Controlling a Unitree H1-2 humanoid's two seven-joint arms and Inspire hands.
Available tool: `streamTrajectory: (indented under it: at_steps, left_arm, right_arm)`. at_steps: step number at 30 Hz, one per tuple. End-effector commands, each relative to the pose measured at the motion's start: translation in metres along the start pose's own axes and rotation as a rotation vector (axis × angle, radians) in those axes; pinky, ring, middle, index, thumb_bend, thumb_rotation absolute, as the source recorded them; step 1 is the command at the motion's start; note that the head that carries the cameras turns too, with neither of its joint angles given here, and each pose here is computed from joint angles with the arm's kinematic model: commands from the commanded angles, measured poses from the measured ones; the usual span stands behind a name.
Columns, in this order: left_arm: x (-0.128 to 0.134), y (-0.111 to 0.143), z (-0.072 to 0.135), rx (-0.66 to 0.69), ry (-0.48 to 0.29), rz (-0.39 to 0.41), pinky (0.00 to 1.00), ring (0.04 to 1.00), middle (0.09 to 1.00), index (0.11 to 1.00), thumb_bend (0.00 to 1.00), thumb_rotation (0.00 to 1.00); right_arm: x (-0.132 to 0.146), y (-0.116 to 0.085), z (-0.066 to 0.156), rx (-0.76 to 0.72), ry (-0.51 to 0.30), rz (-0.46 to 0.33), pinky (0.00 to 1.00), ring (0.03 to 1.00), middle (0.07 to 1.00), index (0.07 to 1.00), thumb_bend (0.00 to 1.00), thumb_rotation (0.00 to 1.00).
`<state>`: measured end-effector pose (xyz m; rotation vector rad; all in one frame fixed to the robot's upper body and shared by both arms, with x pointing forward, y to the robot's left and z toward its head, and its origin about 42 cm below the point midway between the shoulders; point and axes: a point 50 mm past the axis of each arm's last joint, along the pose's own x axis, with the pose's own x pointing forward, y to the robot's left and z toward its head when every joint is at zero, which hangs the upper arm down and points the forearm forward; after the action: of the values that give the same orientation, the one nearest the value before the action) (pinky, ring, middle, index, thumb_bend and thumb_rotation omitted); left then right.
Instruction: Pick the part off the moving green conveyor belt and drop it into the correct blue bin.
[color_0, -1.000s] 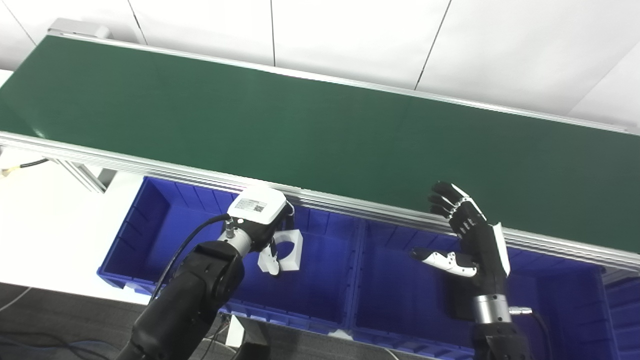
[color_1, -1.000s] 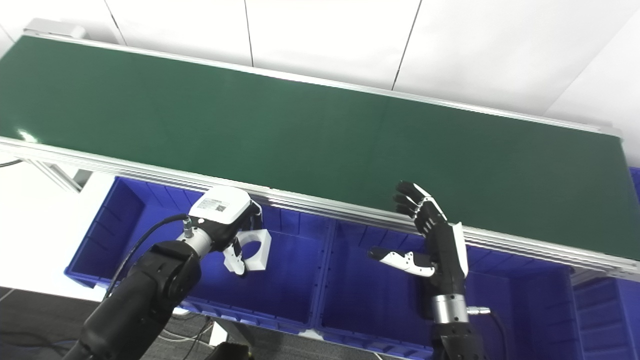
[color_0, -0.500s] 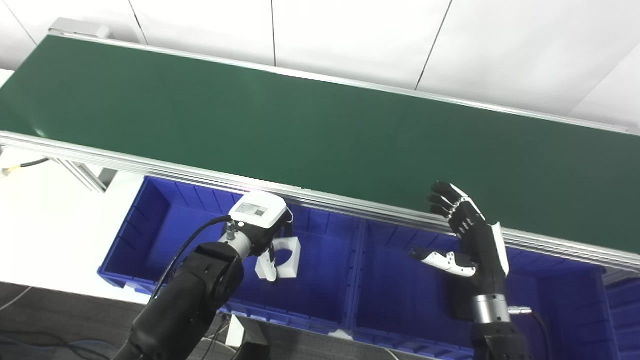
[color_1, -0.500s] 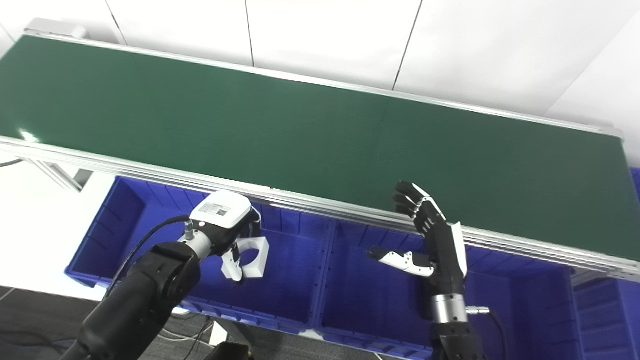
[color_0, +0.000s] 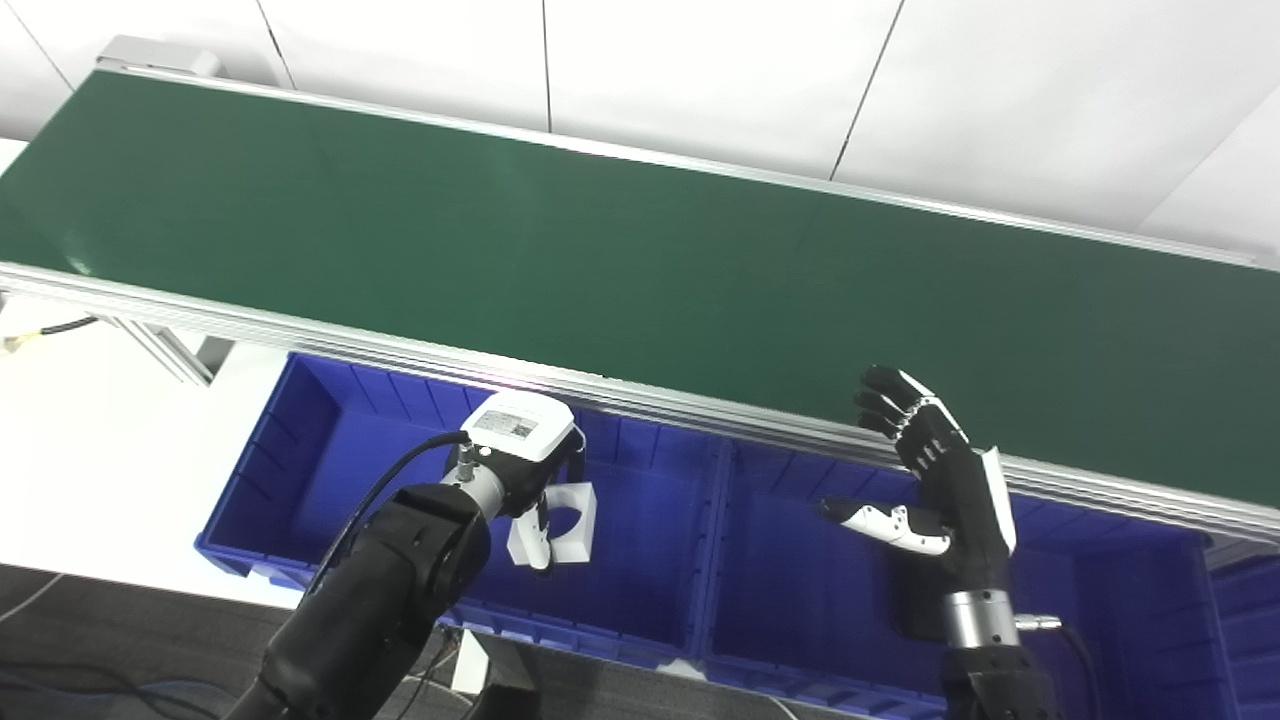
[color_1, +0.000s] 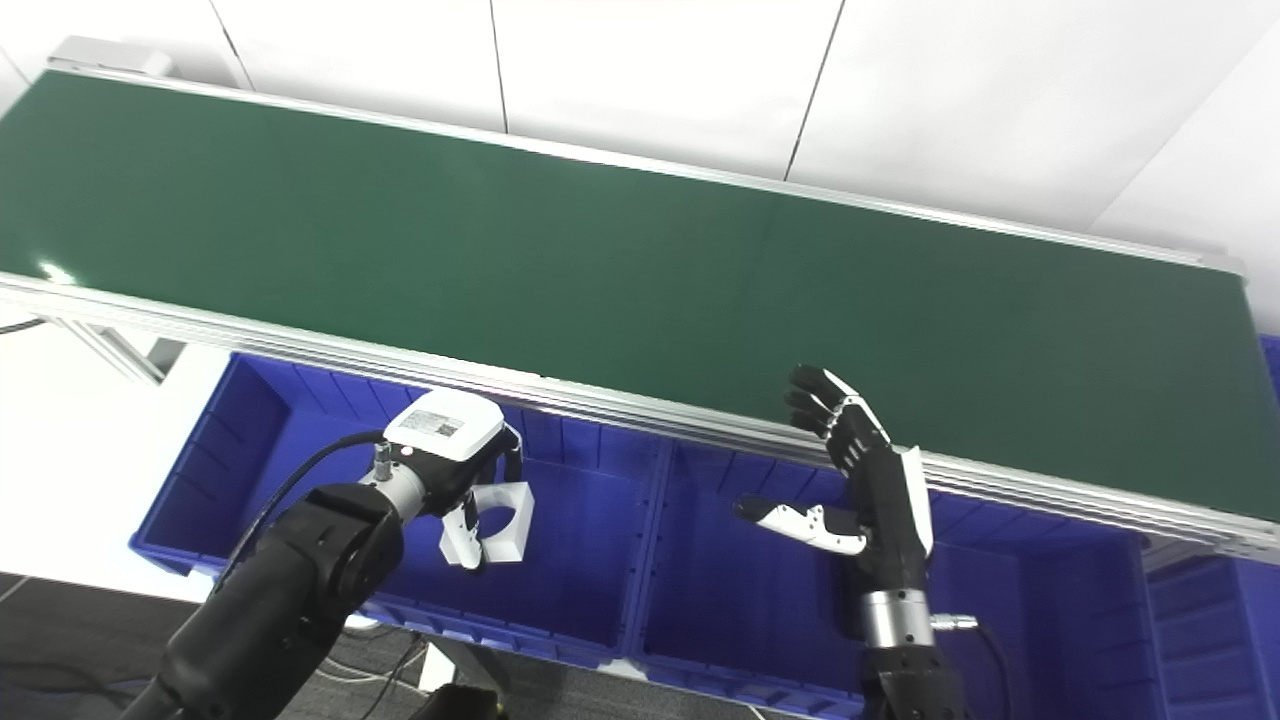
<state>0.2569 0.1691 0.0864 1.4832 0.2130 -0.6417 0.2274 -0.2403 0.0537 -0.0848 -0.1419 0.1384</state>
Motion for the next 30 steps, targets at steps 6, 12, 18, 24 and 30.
streamTrajectory:
  at_steps: [6,12,18,24,30]
  left_arm:
    - [-0.0001,0.0188,-0.0003,0.019,-0.003,0.086,0.20,0.299,0.477,0.616,0.56,0.00]
    - [0.0005,0.0184,-0.0004,0.022,-0.001,0.086,0.19,0.283,0.476,0.649,0.56,0.00]
    - [-0.0004,0.0178,-0.0017,0.026,-0.007,0.038,0.37,0.518,0.607,0.736,1.00,0.24]
    - [-0.0026,0.0190,-0.0012,0.034,-0.004,0.024,0.43,0.589,0.676,0.758,1.00,0.31]
    - [-0.0033,0.0190,-0.0006,0.045,-0.003,0.023,0.41,0.569,0.658,0.757,1.00,0.33]
  right_arm:
    - [0.0077,0.0010,0.0087,0.005,-0.069,0.001,0.76,0.796,0.829,0.809,1.00,0.26]
    - [0.0085,0.0016,0.0085,0.006,-0.068,0.002,0.76,0.797,0.830,0.810,1.00,0.26]
    - [0.0092,0.0022,0.0085,0.004,-0.067,0.001,0.76,0.792,0.829,0.808,1.00,0.26]
    - [0.0085,0.0022,0.0085,-0.001,-0.065,0.000,0.76,0.795,0.832,0.809,1.00,0.26]
    - [0.0078,0.0021,0.0082,0.002,-0.067,-0.003,0.75,0.792,0.830,0.810,1.00,0.26]
